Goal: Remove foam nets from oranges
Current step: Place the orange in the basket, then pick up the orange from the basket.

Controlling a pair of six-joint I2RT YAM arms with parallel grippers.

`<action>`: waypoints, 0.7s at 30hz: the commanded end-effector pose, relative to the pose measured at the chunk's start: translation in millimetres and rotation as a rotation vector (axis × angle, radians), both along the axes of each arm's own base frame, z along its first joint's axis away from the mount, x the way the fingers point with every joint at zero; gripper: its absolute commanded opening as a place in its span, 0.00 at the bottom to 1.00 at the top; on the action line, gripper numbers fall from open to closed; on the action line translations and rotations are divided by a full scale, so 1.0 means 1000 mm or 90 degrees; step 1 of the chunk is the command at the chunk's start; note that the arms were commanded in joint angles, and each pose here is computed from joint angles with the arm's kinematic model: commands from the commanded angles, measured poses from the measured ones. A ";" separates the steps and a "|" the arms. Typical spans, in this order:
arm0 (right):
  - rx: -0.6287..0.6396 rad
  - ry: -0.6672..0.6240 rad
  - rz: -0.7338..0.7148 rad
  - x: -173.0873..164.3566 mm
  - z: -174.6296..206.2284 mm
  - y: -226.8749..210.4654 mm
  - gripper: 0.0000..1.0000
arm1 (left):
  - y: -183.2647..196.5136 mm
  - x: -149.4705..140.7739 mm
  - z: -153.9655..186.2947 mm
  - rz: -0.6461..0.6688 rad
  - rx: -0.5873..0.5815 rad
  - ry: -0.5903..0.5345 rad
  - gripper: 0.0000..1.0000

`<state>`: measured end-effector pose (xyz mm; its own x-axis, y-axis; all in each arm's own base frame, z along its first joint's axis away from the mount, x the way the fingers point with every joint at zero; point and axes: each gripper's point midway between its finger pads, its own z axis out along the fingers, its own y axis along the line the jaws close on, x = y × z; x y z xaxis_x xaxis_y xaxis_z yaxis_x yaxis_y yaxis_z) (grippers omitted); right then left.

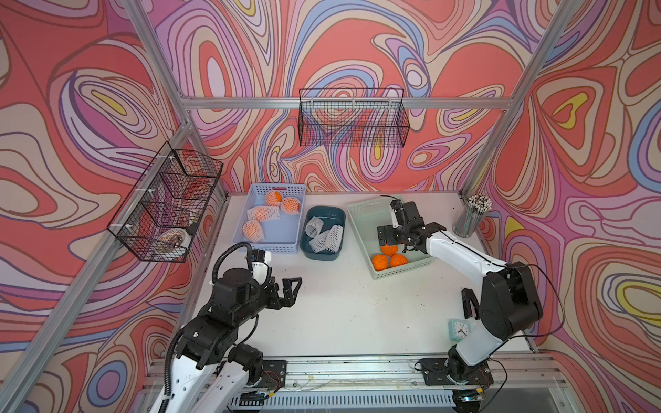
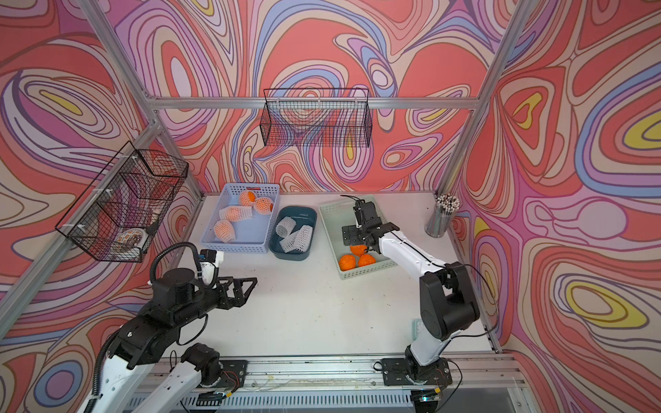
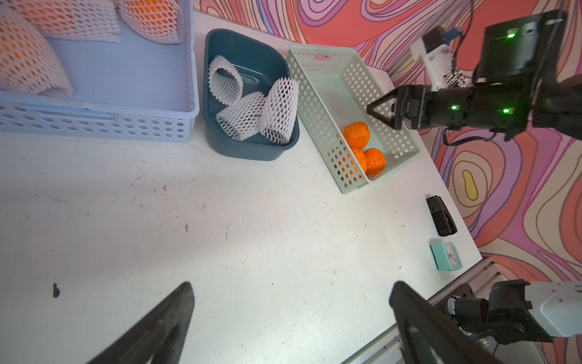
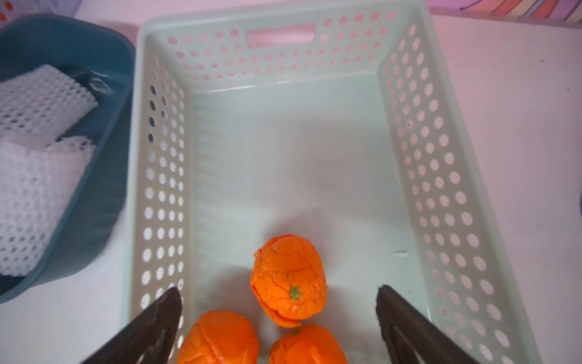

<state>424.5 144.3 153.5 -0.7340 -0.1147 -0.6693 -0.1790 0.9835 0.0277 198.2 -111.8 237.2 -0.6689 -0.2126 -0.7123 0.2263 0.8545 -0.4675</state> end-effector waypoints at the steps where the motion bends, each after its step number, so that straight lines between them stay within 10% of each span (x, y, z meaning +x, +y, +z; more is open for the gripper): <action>1: 0.026 0.013 0.021 -0.018 0.006 0.002 0.98 | 0.002 0.023 0.002 0.043 -0.003 -0.008 1.00; 21: 0.209 -0.002 0.133 -0.129 0.055 0.024 0.98 | 0.054 0.160 -0.033 0.261 0.182 0.083 1.00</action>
<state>312.5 164.3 219.0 -0.6776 -0.0350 -0.7346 -0.3657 0.8826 0.2953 339.9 -70.1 191.3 -0.7005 -0.2786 -0.6571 -0.1624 0.9587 -0.2334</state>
